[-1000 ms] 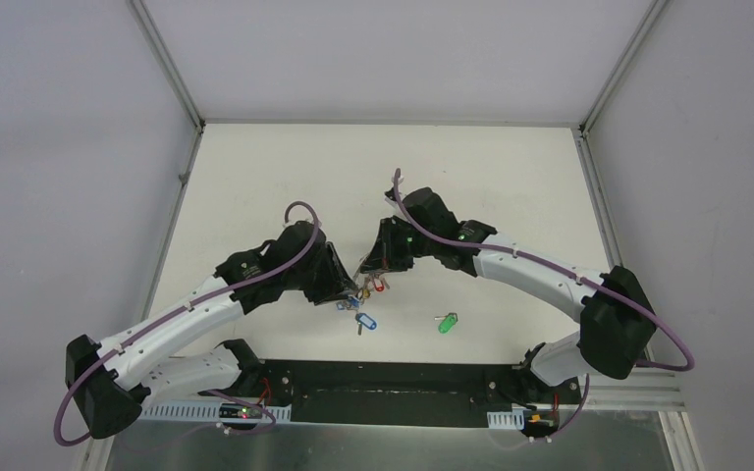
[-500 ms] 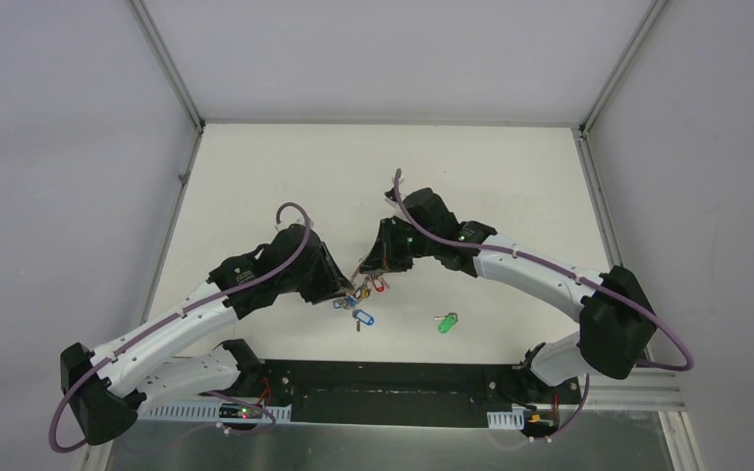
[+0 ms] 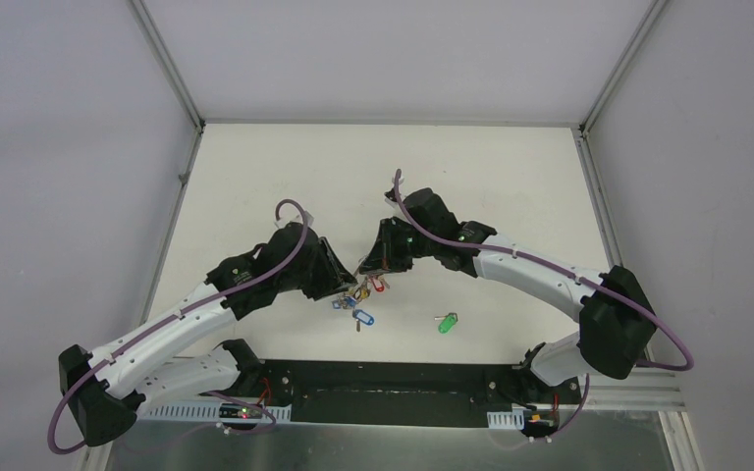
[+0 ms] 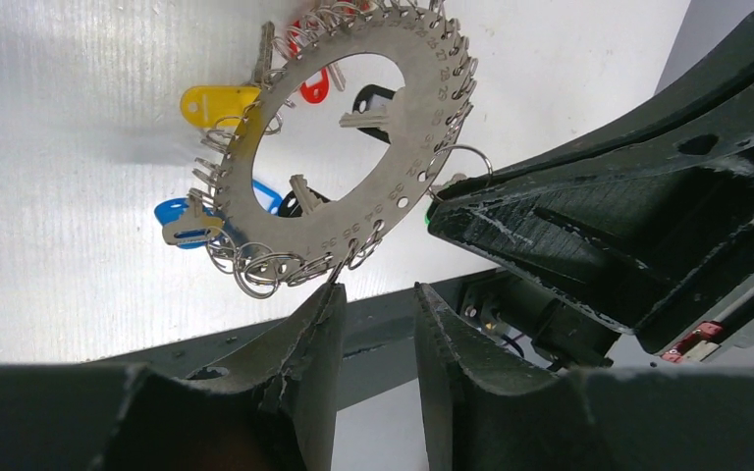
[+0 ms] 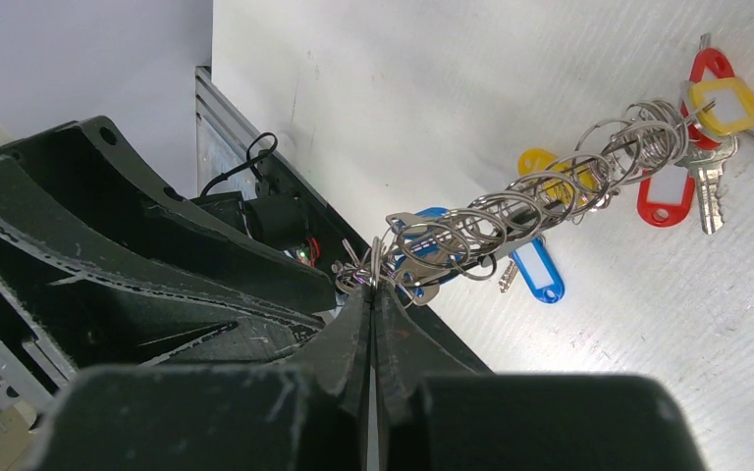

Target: Put the keys on the keyring

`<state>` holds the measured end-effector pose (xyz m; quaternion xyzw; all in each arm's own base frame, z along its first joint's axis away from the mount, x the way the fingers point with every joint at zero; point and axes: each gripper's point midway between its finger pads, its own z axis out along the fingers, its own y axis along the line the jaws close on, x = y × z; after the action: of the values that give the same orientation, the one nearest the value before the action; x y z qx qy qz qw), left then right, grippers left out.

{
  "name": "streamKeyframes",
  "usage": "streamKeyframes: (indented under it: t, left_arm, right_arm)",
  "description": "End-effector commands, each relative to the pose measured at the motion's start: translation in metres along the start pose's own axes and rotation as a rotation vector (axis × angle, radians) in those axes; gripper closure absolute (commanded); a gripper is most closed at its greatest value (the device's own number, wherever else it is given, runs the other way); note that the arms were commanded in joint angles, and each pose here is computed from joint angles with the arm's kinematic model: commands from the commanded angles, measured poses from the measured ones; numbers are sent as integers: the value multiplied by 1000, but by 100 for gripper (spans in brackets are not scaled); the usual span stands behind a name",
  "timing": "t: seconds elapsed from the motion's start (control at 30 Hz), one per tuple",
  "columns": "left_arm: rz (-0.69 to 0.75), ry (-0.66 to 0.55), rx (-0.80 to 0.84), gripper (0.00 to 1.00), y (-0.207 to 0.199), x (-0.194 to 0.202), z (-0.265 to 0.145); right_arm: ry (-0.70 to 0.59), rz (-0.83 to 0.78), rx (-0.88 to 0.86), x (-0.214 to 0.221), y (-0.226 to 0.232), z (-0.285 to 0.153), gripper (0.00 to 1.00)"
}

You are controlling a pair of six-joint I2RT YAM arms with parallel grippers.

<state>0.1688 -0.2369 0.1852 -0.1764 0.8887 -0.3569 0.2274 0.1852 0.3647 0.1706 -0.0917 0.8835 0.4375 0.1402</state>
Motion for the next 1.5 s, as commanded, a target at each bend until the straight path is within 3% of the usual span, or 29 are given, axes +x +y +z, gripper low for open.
streamKeyframes:
  t: [0.0,0.5,1.1,1.47]
  left_arm:
    - [1,-79,67,68,-26,-17,-6]
    - [44,-80,-21,67,-14,-19,15]
    - [66,-86,60,99,-32,-21,14]
    - [77,-102,79,100,-35,-24,9]
  right_arm:
    - [-47,-22,-91,-13,25,-8,100]
    - [-45,-22,-93,-13,25,-8,100]
    - [-35,-19,-101,-11,25,-8,100]
    - [-31,-22,-103,-10,25,-8,100]
